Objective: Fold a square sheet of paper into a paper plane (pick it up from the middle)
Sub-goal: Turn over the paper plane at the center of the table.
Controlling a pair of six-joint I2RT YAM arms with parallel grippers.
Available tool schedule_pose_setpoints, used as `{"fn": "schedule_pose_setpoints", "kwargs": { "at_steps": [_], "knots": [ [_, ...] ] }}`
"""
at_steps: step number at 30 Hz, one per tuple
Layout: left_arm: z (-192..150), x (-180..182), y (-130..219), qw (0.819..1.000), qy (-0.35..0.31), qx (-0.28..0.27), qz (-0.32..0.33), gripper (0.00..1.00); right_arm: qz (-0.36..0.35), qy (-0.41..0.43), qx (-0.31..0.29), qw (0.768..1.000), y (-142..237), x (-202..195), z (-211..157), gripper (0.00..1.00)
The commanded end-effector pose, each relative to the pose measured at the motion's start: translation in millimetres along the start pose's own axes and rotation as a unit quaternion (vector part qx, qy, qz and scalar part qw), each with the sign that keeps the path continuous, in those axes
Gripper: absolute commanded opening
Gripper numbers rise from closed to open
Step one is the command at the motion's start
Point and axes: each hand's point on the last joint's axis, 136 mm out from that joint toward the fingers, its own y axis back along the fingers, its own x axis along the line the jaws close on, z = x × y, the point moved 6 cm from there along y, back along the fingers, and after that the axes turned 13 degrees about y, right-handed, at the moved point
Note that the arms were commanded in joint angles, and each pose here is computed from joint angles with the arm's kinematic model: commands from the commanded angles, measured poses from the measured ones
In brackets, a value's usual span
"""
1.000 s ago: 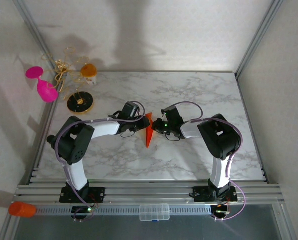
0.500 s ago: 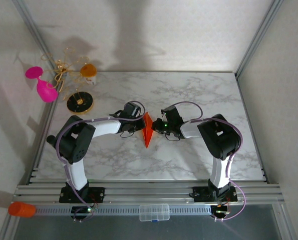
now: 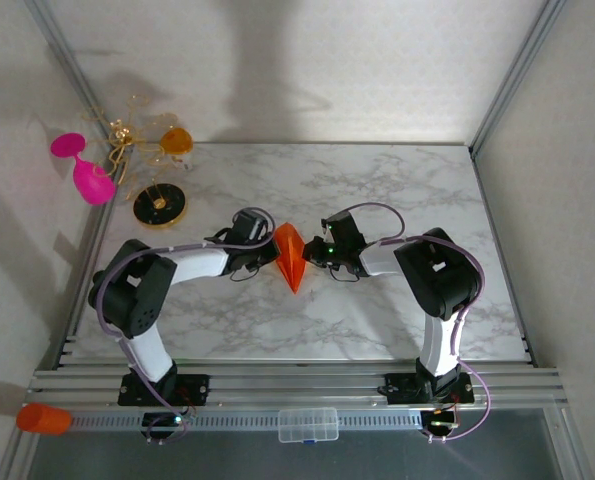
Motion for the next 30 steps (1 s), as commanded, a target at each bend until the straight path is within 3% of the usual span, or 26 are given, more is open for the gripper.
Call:
{"fn": "schedule_pose_setpoints", "kwargs": {
  "at_steps": [1,20,30],
  "knots": [
    [7.2,-6.0,13.3,0.999,0.026,-0.024,-0.030,0.00,-0.019,-0.012,0.004,1.000,7.8,-4.9,-0.4,0.00],
    [4.4,17.9,10.8,0.997,0.069,-0.030,-0.018,0.00,-0.017,-0.038,0.018,0.999,2.4,-10.2,-8.5,0.00],
    [2.9,17.2,1.4,0.999,0.040,-0.008,0.000,0.00,0.007,-0.007,0.015,1.000,5.4,-0.9,4.3,0.17]
  ]
}}
